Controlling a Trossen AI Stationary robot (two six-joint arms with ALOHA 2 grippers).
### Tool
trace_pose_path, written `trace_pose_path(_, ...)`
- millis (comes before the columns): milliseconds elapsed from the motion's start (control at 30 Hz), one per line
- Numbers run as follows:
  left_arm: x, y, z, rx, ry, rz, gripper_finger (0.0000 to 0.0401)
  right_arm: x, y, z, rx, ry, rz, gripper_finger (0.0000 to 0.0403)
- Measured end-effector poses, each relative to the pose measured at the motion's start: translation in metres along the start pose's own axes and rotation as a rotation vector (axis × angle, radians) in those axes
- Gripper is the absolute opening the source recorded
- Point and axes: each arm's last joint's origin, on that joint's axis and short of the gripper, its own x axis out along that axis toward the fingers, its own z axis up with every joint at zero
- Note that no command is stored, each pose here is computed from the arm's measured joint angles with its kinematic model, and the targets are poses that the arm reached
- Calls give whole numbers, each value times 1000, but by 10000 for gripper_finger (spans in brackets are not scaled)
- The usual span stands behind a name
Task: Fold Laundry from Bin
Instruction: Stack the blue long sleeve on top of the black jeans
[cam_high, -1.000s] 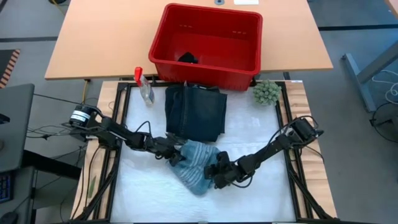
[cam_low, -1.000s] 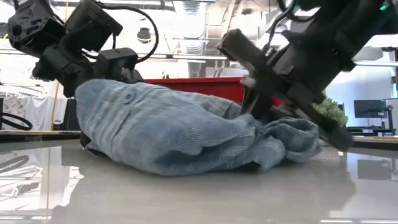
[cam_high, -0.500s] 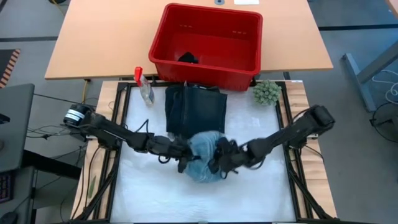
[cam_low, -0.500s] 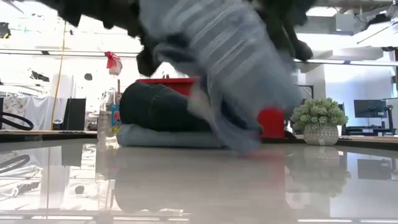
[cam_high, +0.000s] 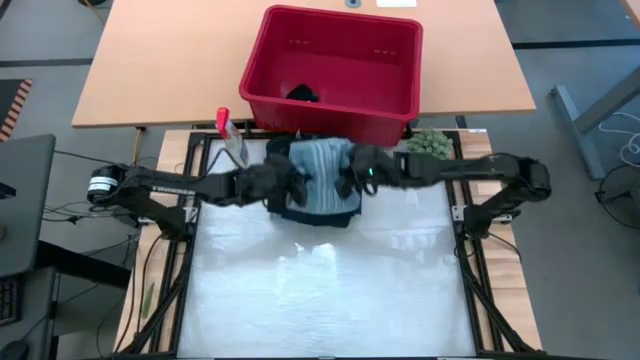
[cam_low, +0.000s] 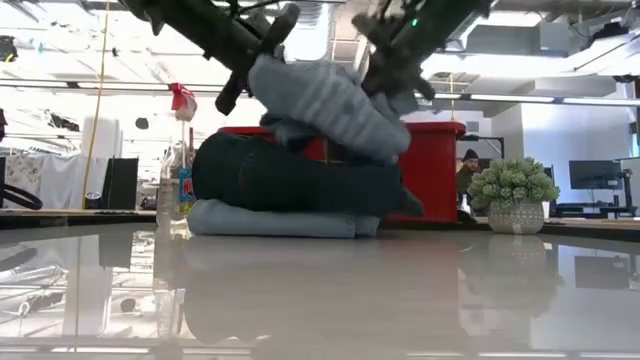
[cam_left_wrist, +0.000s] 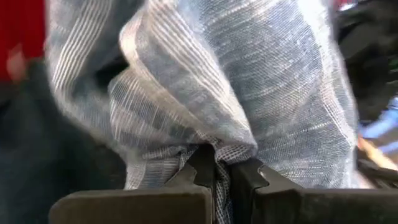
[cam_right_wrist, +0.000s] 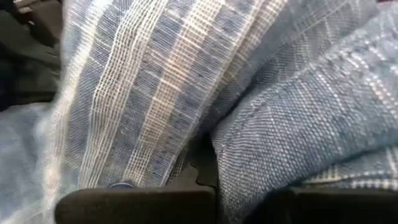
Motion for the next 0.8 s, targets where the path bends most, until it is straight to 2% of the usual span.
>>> trace_pose_path(100,6,19,2,-40,50,81,3,22,-20,5,32,51,21,33)
trace_pose_path(167,8,25,6,-57,55,84,13,34,-29,5,24,94,53,48)
trace_pose_path(267,5,28,14,-66,63,42,39,39,-39,8,25,120,94,95)
trace_pose_path(400,-2,32,18,-77,53,81,88,39,-46,10,-4,127,88,170)
trace_pose_path(600,-31,30,40,-71,-49,50,148,15,-54,23,-89,139,153,256)
trace_pose_path(800,-60,29,60,-91,-186,33,155,-14,-60,37,-151,170,140,275)
